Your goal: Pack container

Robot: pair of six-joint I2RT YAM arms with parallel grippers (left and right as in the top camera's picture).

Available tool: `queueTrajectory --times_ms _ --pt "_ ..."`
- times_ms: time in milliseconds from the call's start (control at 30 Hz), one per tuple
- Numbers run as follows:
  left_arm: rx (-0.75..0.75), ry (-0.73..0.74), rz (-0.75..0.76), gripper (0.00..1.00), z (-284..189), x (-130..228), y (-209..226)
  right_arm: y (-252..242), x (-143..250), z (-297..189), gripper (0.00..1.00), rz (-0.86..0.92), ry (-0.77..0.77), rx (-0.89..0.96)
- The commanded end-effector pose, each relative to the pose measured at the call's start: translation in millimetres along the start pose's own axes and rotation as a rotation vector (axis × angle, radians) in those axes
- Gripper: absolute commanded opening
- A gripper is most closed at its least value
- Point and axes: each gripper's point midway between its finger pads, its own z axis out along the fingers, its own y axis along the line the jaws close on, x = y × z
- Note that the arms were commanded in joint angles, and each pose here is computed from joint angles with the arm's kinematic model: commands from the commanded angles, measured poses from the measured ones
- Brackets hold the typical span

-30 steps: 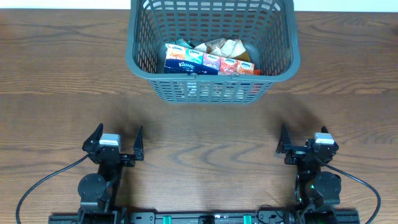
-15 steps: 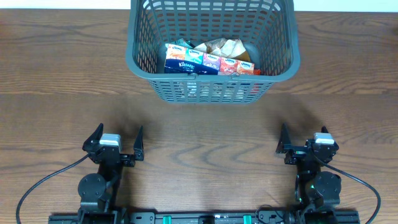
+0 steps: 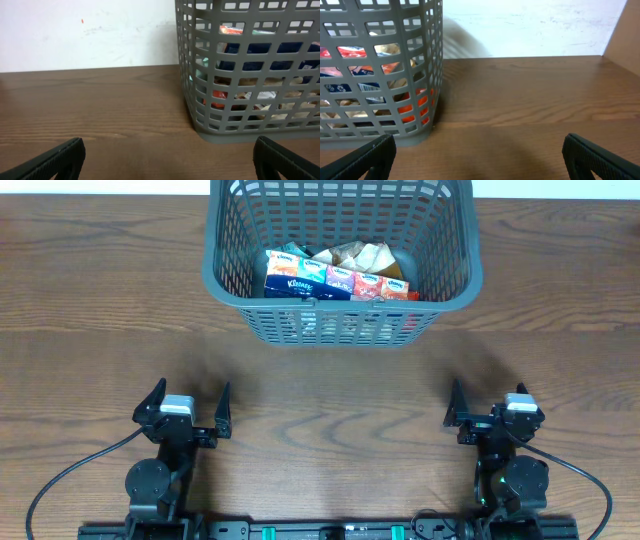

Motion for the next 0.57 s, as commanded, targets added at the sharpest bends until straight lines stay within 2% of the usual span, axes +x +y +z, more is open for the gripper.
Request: queueTrajectory --times_ms 0,533 --pt "0.040 0.040 0.011 0.99 0.9 14.9 -7.2 2.5 1.5 0.0 0.99 -0.006 0.000 -0.012" --pt "0.041 0.040 0.011 0.99 0.9 14.9 -7.3 2.5 1.5 0.0 0.99 -0.006 0.000 -0.011"
